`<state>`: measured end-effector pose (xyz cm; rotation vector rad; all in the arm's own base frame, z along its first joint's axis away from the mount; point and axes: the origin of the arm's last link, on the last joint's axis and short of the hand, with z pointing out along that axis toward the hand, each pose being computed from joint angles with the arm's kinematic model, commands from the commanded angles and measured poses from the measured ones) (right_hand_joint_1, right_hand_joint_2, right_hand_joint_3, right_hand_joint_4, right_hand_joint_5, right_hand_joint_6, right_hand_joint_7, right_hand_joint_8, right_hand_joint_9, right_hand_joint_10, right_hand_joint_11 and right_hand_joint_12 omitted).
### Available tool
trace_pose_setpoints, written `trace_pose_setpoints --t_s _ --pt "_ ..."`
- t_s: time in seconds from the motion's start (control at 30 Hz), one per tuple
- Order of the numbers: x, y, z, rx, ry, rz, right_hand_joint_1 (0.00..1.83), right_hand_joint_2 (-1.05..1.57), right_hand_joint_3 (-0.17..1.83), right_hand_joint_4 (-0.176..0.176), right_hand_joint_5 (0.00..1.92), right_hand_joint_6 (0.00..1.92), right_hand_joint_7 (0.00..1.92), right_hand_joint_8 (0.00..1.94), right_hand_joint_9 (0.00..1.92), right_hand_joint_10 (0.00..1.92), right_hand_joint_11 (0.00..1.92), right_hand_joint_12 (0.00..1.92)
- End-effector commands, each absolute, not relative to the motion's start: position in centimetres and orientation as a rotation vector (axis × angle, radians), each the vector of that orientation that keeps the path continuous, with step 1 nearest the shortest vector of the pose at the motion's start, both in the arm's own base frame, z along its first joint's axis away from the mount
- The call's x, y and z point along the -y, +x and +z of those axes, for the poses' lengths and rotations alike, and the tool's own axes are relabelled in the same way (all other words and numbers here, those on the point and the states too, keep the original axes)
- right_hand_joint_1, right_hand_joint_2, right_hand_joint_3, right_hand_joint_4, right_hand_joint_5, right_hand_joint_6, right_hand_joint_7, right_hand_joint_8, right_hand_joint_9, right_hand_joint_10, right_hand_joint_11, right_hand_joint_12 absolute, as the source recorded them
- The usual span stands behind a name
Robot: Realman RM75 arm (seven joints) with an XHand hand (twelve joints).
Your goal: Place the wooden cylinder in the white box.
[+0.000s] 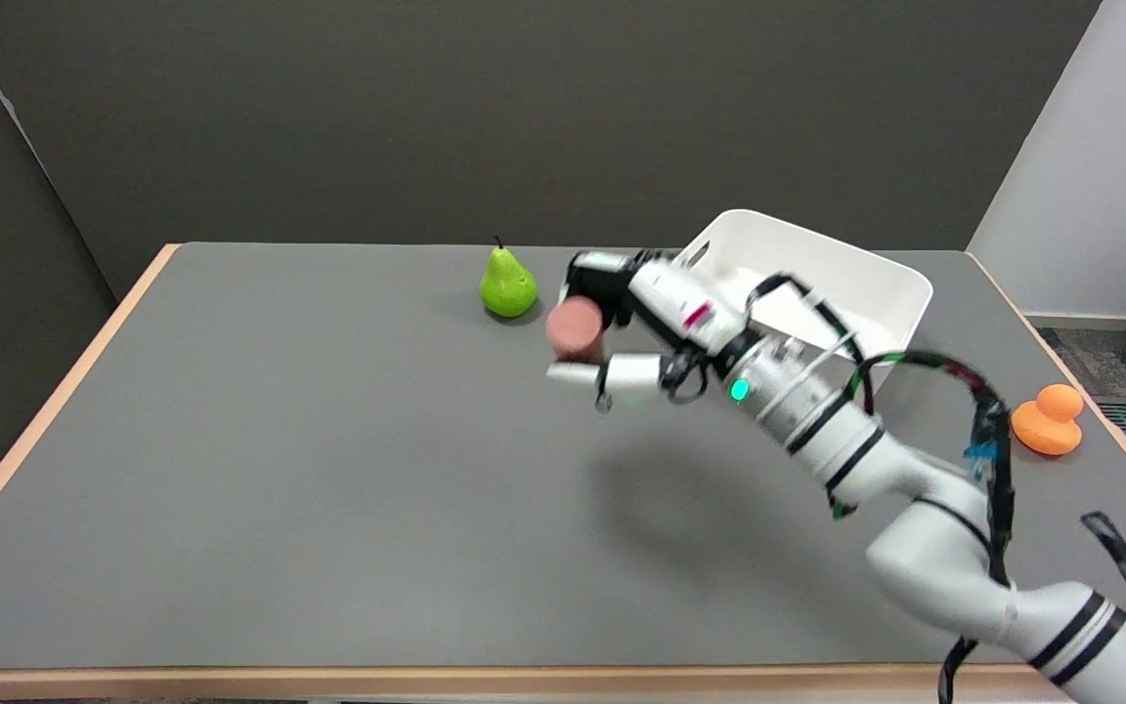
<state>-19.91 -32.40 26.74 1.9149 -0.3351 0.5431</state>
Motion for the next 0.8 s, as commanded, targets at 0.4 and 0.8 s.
trace_pose_setpoints --t_s 0.4,0.8 --pt "41.9 -13.3 42.7 0.185 1.498 0.769 1.17 1.12 0.26 -0.083 0.65 1.6 0.87 1.19 0.74 1.32 0.63 1.73" --pt "40.8 -19.1 50.8 0.271 1.233 0.705 1.17 1.11 0.27 -0.082 0.65 1.6 0.87 1.19 0.74 1.32 0.63 1.72"
